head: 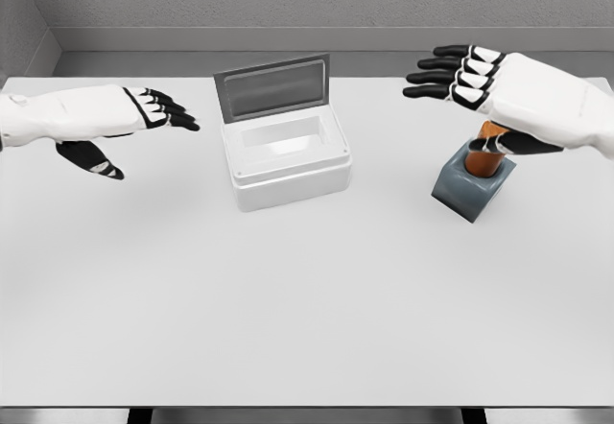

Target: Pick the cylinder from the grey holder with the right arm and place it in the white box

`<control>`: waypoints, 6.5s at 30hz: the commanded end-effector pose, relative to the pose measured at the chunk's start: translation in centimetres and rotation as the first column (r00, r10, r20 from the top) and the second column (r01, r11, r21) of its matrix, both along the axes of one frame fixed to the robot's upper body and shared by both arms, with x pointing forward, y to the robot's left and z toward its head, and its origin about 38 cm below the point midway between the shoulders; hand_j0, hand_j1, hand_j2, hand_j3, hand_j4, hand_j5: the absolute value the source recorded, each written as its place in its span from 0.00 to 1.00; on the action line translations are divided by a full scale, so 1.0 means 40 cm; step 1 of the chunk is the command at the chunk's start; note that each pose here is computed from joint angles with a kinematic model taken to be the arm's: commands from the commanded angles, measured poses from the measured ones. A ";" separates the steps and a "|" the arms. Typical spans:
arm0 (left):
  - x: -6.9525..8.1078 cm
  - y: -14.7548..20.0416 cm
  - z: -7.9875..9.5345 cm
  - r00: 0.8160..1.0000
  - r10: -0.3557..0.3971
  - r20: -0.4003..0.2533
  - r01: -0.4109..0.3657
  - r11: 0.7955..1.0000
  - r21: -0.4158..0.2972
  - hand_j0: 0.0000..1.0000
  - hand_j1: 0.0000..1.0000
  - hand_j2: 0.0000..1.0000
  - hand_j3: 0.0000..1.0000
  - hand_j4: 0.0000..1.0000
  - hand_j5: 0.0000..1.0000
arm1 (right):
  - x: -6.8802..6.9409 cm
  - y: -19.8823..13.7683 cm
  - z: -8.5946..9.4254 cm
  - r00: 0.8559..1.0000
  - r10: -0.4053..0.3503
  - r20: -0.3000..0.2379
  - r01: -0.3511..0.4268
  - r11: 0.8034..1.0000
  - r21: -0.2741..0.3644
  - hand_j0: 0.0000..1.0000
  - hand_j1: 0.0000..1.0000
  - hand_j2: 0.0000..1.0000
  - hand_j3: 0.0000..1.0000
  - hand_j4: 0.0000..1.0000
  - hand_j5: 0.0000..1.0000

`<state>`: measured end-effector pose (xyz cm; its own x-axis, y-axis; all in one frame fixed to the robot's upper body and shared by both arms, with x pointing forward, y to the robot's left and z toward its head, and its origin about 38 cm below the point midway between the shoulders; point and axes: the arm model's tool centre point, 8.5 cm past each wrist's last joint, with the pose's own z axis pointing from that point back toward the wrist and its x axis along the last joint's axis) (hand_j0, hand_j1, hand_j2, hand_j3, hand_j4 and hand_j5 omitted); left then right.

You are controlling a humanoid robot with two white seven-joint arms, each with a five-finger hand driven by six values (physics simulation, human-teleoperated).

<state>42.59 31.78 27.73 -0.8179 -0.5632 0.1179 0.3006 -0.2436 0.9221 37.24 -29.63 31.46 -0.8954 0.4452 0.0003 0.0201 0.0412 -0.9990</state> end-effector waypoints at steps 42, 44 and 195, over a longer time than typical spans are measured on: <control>0.021 -0.001 0.055 0.993 0.003 0.119 -0.018 0.992 0.125 1.00 1.00 1.00 1.00 1.00 1.00 | 0.166 -0.043 -0.095 0.978 -0.202 -0.050 0.112 0.715 -0.690 0.99 0.99 0.99 0.99 0.99 0.99; 0.019 -0.005 0.057 0.993 -0.003 0.121 -0.012 0.992 0.124 1.00 1.00 1.00 1.00 1.00 1.00 | 0.166 -0.040 -0.106 0.978 -0.200 -0.057 0.104 0.709 -0.698 0.98 0.98 0.98 0.98 0.98 0.98; 0.213 -0.056 0.033 0.984 0.138 0.115 -0.142 0.990 0.024 1.00 1.00 1.00 1.00 1.00 1.00 | -0.007 -0.051 0.171 0.973 0.107 -0.206 -0.076 0.985 0.153 0.99 0.99 0.99 0.99 0.99 0.99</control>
